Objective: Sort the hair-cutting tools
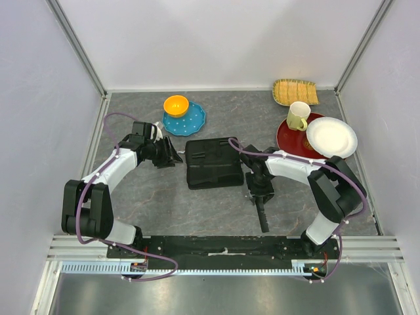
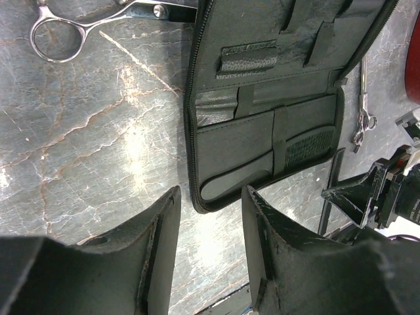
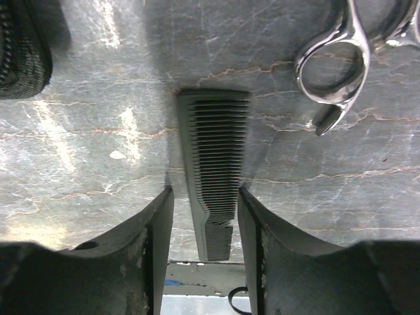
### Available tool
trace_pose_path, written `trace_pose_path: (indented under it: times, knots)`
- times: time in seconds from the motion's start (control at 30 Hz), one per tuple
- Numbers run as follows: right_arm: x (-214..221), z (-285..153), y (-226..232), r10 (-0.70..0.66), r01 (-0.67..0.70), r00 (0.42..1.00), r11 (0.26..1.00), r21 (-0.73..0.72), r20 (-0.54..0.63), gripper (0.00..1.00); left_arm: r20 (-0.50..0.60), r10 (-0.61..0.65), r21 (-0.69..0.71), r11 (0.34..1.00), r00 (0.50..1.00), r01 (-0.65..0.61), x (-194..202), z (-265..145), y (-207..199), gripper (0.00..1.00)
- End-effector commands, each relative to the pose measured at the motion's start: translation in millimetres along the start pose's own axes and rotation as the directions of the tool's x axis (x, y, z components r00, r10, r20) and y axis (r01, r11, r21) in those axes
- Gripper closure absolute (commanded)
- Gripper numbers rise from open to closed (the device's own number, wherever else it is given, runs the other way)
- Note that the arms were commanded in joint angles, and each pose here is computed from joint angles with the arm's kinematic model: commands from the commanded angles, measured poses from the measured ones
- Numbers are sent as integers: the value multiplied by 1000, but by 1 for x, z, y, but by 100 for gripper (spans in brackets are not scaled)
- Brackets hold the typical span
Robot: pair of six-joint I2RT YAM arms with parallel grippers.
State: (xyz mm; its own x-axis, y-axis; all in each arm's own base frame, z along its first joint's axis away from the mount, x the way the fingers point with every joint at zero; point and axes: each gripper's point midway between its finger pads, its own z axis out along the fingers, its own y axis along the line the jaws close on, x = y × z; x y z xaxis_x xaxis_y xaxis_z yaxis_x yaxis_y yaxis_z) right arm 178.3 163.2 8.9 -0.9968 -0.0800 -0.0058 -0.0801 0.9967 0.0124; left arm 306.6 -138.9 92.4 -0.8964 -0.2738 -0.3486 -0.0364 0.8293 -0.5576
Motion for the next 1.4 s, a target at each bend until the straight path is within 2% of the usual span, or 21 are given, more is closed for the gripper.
trace_pose_path:
  times: [0.0, 0.43, 1.07, 1.17, 1.23, 1.37]
  knots:
    - [26, 18, -15, -21, 28, 993, 997, 66, -115, 51, 11, -11, 39, 999, 1000, 10, -5, 2, -6, 51]
    - [20, 15, -10, -9, 12, 997, 999, 35, -80, 65, -2, -16, 39, 999, 1000, 16, -2, 4, -5, 51]
    - [0, -17, 0, -3, 3, 1000, 1000, 4, -4, 65, 6, -16, 50, 999, 1000, 16, -3, 3, -7, 51]
    - [-3, -21, -3, -6, 6, 1000, 1000, 18, 14, 62, 6, -16, 50, 999, 1000, 16, -3, 3, -7, 51]
    - [-6, -25, -4, -9, 8, 999, 1000, 22, 36, 54, 6, -16, 50, 999, 1000, 16, -2, 3, -7, 51]
    - [-5, -27, -6, -26, 25, 999, 999, 25, 38, 46, 6, -14, 50, 999, 1000, 14, -2, 3, -7, 51]
